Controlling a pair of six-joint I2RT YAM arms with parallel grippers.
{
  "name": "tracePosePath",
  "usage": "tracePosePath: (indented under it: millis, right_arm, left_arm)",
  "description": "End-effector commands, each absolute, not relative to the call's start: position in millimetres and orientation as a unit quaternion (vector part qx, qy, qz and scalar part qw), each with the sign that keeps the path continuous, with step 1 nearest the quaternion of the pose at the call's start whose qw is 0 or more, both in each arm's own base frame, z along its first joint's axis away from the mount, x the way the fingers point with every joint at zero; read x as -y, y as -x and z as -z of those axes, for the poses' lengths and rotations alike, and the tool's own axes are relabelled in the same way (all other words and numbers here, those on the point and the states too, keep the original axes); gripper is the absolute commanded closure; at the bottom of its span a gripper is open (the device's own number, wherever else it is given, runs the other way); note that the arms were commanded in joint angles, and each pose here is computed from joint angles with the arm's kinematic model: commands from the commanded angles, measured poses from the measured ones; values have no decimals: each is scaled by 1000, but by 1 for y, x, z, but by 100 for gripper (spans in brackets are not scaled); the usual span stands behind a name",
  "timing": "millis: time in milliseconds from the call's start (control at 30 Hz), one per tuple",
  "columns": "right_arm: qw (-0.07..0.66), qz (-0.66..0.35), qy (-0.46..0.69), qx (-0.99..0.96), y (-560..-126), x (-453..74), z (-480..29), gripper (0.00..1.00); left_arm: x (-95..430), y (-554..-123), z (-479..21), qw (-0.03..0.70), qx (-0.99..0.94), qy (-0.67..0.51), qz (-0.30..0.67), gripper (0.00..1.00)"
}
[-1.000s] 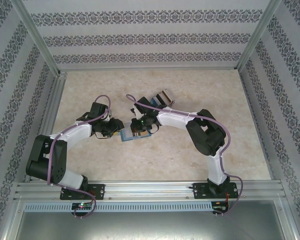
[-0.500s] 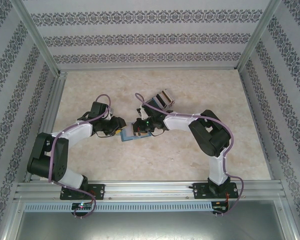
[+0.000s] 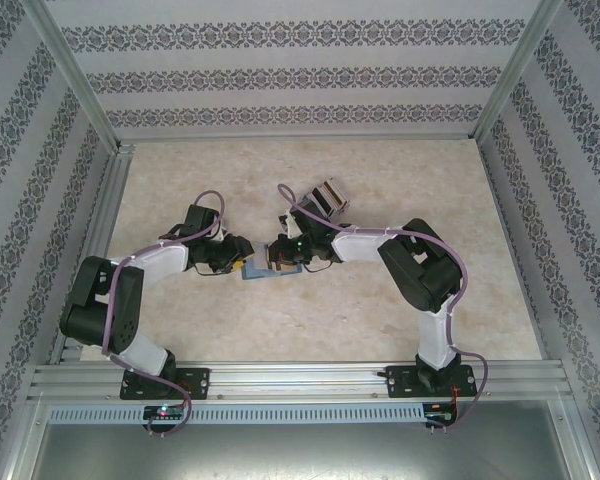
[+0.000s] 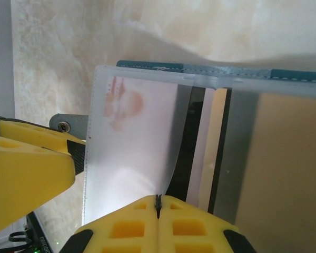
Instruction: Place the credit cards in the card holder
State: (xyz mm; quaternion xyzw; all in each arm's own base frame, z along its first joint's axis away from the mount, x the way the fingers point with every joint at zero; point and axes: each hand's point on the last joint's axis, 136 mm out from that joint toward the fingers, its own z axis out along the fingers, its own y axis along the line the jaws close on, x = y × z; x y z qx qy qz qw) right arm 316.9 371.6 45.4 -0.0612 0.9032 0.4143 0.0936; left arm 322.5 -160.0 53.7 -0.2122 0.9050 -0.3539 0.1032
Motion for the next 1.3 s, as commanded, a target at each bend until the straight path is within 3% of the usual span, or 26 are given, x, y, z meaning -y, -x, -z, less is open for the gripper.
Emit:
tracePosePath:
  millis: [0, 1033, 1267]
  right_arm:
    - [103, -430, 60, -895, -319, -370, -57, 100]
    - [89, -440, 43, -893, -315, -366, -39, 100]
    - [85, -441, 42, -893, -314, -365, -37, 100]
  left_arm:
    - [161, -333, -55, 109, -899, 216, 367, 61]
    - [187, -348, -49, 93, -895, 203, 387, 70]
    - [187, -350, -56, 100, -905, 188, 368, 81]
